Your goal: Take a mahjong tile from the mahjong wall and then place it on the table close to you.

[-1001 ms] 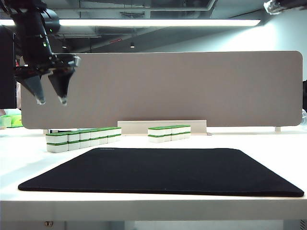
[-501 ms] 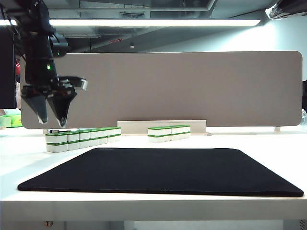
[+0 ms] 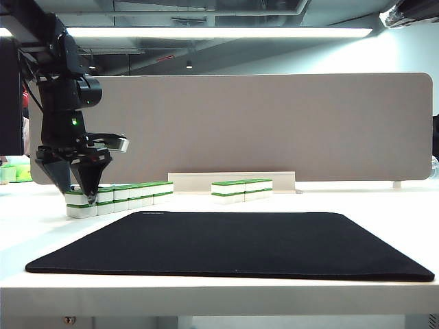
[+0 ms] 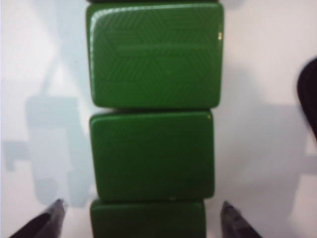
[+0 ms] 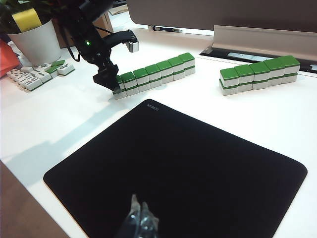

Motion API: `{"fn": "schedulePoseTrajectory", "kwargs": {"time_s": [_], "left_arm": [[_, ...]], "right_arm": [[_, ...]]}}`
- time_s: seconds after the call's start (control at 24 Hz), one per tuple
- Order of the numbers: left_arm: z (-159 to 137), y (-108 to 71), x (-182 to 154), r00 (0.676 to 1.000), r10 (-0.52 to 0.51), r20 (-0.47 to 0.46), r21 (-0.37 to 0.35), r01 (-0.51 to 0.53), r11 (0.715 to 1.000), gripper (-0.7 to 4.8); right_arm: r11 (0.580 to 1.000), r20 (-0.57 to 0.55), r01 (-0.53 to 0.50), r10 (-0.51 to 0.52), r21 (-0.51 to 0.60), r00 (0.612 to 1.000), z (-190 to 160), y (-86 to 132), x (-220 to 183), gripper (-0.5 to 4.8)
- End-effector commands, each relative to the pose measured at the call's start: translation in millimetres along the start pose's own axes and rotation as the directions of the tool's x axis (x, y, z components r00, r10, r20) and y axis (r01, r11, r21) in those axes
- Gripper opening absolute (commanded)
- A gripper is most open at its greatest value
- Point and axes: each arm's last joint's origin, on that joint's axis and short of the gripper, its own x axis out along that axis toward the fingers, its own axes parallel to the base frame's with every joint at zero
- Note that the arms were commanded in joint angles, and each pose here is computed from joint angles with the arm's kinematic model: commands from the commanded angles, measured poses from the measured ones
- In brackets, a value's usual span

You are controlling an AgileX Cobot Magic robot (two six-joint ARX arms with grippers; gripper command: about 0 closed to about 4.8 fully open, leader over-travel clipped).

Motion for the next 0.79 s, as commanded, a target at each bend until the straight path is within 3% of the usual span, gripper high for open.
{"fn": "schedulePoseTrajectory", "kwargs": {"time_s": [0.04,0.54,0.67,0.79], "left_arm": [[2.4,0.2,5.2,1.000,0.004,0.008,0.005,-0.004,1.000,4.04],[0.4,0.0,21.8,1.000,-0.016,-0.027,-0.001,0.016,1.000,3.93],[0.1,-0.2,24.5,0.999,-0.020,-0.032,-0.005,0.019,1.000,3.22],[0.4,-1.3,25.1,0.999,-0.021,-0.035,-0.003,0.021,1.000,3.16]], "right_arm": [[1.000,0.016,-0.001,0.001,-0.010,1.000,3.0,0.6,-0.7,-0.01],[1.000,0.016,-0.001,0.001,-0.010,1.000,3.0,0.6,-0.7,-0.01],[1.000,0.017,-0.001,0.001,-0.011,1.000,3.1,0.7,-0.8,-0.01],[1.000,0.017,0.000,0.001,-0.011,1.000,3.1,0.7,-0.9,-0.01]]}}
